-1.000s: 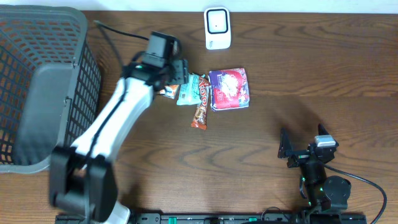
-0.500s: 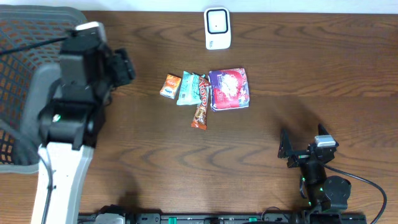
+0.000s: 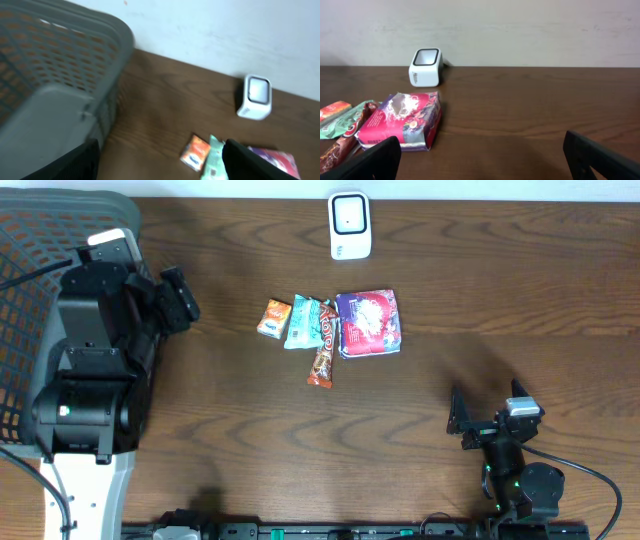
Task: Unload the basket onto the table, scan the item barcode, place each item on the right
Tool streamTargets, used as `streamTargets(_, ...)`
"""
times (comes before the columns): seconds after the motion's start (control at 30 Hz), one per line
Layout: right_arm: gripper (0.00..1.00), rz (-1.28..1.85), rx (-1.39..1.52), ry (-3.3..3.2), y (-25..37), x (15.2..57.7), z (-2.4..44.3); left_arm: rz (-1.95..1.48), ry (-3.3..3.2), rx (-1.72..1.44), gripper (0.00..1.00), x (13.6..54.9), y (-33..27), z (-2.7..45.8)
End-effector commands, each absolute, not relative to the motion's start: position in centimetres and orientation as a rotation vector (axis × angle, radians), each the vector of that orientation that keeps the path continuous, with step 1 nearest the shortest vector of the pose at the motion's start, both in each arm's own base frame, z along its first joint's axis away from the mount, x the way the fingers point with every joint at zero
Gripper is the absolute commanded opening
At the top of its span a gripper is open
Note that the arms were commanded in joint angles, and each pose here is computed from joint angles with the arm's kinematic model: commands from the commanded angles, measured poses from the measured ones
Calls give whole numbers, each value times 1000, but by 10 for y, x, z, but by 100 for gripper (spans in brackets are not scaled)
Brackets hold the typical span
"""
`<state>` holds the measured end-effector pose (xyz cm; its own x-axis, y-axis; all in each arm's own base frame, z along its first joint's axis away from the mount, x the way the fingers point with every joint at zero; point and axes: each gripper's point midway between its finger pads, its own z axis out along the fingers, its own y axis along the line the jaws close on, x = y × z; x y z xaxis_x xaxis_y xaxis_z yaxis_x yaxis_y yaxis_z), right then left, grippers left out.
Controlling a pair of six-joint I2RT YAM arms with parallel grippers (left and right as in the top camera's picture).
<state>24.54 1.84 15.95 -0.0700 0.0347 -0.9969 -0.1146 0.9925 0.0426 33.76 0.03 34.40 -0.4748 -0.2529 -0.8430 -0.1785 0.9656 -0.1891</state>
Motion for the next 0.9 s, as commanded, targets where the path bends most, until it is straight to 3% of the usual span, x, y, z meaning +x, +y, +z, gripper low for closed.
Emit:
streamTargets(0.0, 99, 116, -44, 1636, 15, 245, 159, -270, 2112, -198, 78, 343, -29, 344)
streamTargets(0.2, 99, 116, -44, 1636, 15, 245, 159, -406, 2175, 154, 81, 350, -70, 323)
streamTargets(0.4, 99, 116, -44, 1636, 15, 245, 159, -411, 2245, 163, 84, 363, -72, 299)
streamTargets(0.6, 99, 116, -44, 1636, 15, 245, 159, -407, 2263, 370, 92, 366, -82, 282)
streamTargets(0.87, 99, 116, -44, 1636, 15, 245, 159, -482, 2270, 486, 93, 365, -118, 271)
